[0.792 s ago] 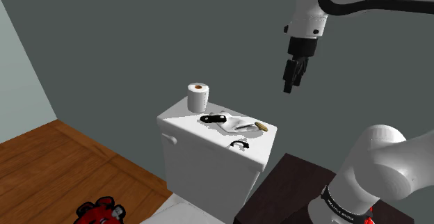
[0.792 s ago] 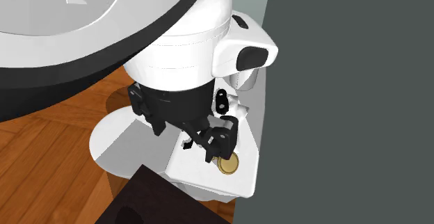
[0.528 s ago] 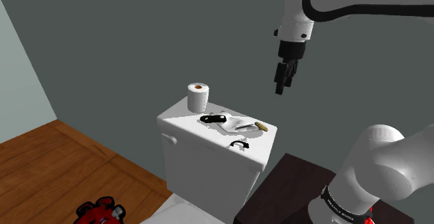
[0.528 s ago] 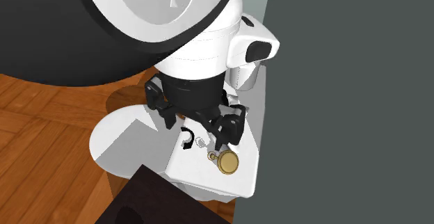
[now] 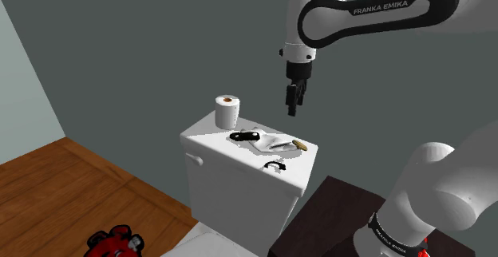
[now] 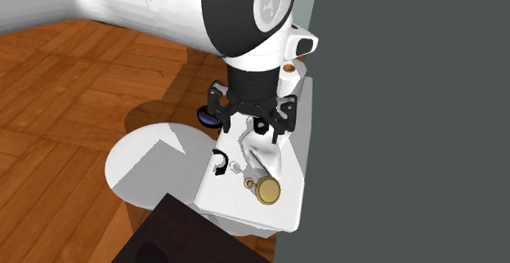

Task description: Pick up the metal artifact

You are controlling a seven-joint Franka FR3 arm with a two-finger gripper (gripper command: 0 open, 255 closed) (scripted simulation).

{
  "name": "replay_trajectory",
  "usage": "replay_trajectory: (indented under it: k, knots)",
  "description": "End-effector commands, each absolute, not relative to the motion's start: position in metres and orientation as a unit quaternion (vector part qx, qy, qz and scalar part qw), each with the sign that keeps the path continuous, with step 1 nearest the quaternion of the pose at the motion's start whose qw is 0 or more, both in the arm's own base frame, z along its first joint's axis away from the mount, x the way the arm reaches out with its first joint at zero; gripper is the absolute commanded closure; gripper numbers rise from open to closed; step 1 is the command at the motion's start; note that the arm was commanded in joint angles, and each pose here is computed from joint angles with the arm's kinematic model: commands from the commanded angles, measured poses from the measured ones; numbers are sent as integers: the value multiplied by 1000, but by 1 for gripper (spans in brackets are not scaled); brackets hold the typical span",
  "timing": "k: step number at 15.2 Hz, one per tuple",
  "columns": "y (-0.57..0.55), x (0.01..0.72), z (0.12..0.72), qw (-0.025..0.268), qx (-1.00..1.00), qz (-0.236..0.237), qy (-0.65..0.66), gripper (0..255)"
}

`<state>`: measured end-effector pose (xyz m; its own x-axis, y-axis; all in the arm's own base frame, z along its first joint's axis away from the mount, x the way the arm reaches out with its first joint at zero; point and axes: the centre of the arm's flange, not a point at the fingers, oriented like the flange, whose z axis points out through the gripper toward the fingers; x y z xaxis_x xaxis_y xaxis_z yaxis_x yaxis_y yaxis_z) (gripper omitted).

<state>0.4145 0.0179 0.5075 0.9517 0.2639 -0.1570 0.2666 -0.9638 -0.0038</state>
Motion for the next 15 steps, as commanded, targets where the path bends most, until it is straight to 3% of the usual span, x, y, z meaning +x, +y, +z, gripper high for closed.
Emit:
replay_trajectory:
  k: [1, 15]
  knots:
    - [27, 437, 490, 15, 984, -83, 156, 0]
    - [97, 570, 378, 56, 947, -112, 295, 0]
